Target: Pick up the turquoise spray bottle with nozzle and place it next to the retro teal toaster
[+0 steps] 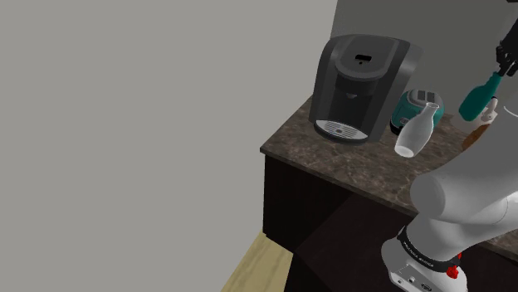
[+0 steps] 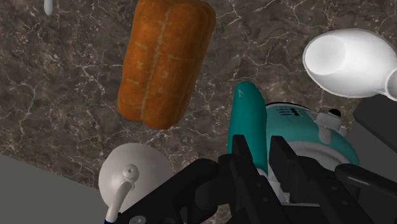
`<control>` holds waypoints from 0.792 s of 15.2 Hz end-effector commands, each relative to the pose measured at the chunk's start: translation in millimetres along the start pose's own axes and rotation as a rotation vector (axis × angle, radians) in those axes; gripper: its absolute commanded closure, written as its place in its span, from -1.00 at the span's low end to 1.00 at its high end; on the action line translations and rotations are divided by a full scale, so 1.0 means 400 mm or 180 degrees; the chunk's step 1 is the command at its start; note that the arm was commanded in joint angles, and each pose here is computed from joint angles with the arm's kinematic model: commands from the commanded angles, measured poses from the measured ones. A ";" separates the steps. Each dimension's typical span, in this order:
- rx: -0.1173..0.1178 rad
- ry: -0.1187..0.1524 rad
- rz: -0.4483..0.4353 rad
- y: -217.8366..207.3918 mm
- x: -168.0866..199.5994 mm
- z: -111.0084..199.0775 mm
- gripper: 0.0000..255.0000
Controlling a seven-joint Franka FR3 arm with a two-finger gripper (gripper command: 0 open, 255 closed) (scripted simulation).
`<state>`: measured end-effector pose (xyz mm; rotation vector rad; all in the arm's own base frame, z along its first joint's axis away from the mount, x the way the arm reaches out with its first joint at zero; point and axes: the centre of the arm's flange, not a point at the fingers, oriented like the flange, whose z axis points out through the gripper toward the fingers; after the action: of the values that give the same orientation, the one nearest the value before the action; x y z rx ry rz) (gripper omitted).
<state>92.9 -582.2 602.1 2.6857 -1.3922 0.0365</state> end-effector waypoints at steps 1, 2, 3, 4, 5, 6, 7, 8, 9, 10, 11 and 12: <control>-0.0001 0.0002 0.0000 0.000 -0.004 0.024 1.00; -0.0001 0.0002 0.0000 -0.001 -0.005 0.037 1.00; -0.0001 0.0002 0.0000 -0.002 -0.006 0.050 1.00; -0.0001 0.0002 0.0000 -0.003 -0.007 0.063 1.00; -0.0001 0.0002 0.0000 -0.004 -0.008 0.076 1.00; -0.0001 0.0002 0.0000 -0.006 -0.009 0.090 1.00; -0.0001 0.0002 0.0000 -0.007 -0.010 0.103 1.00; -0.0001 0.0002 0.0000 -0.008 -0.011 0.116 1.00; -0.0001 0.0002 0.0000 -0.009 -0.012 0.129 1.00; -0.0001 0.0002 0.0000 -0.010 -0.013 0.142 1.00; -0.0001 0.0002 0.0000 -0.012 -0.014 0.155 1.00; -0.0001 0.0002 0.0000 -0.013 -0.015 0.168 1.00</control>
<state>91.1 -583.0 539.2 2.6858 -1.3920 0.0365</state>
